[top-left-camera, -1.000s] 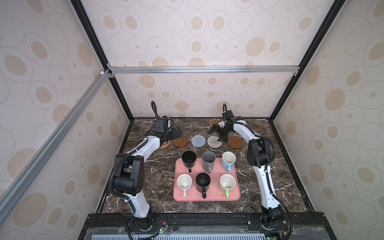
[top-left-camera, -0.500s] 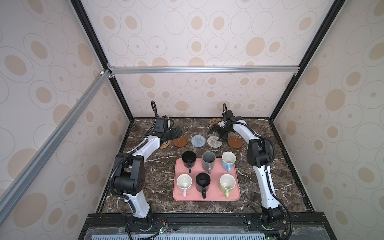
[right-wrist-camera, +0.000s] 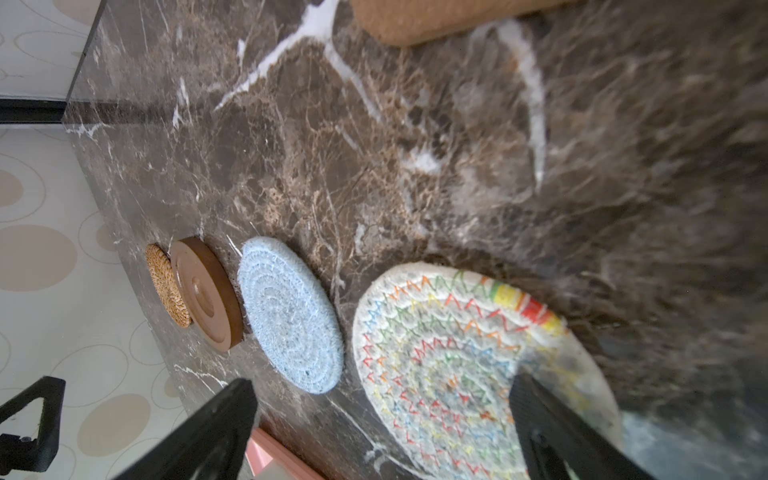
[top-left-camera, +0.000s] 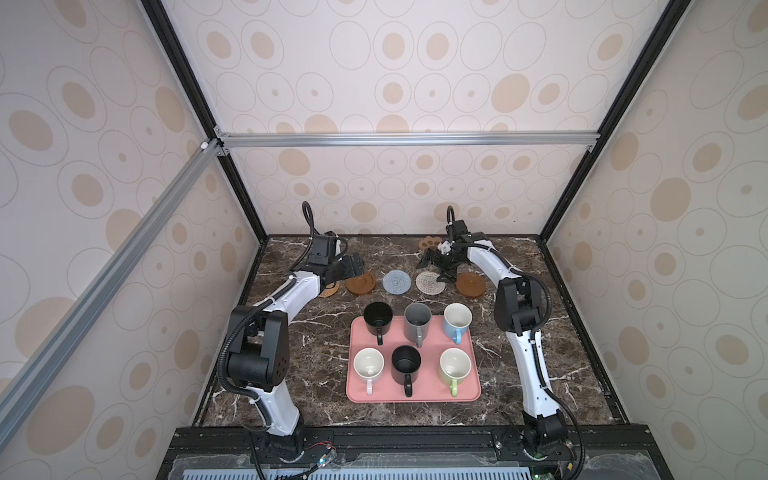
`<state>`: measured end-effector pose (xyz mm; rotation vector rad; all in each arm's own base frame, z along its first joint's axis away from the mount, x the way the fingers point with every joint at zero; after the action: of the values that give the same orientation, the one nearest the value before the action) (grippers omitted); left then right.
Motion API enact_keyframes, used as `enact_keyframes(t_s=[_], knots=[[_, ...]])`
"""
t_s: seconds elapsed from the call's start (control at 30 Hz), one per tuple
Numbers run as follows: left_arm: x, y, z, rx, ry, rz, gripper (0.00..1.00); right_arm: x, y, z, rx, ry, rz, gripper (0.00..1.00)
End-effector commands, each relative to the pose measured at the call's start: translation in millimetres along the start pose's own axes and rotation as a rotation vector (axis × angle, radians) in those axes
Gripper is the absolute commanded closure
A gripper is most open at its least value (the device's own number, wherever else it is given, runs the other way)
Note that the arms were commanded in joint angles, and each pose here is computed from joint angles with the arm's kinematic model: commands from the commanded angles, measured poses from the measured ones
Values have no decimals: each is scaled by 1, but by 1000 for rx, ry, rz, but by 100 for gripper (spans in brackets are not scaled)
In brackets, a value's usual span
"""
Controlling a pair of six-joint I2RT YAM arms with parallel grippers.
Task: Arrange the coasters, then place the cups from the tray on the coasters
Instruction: 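Hold the right gripper over the colorful woven coaster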
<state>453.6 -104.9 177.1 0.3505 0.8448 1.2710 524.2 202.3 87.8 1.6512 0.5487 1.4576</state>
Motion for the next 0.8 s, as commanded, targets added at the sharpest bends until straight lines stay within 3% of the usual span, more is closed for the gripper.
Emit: enact_keyframes(t_s=[0.0, 0.37, 0.77], knots=[[-1, 3, 8, -17, -10, -5, 0, -31, -5, -4, 28, -33, -108, 0], [-1, 2, 7, -16, 0, -9, 0, -28, -7, -6, 46, -38, -80, 0], [-2, 5, 8, -27, 6, -12, 0, 6, 14, 8, -9, -28, 58, 0]])
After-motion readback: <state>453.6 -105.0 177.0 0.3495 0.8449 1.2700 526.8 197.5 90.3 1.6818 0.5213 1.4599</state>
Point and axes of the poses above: each gripper's point midway between its finger pads, its own y axis back along the fingers, its own x axis along the line the jaws close on, z = x × y, the point moved 4 cm from there along y, back along the fingers, and after that the axes turned 4 degrees about -y, right-handed, at the moved point
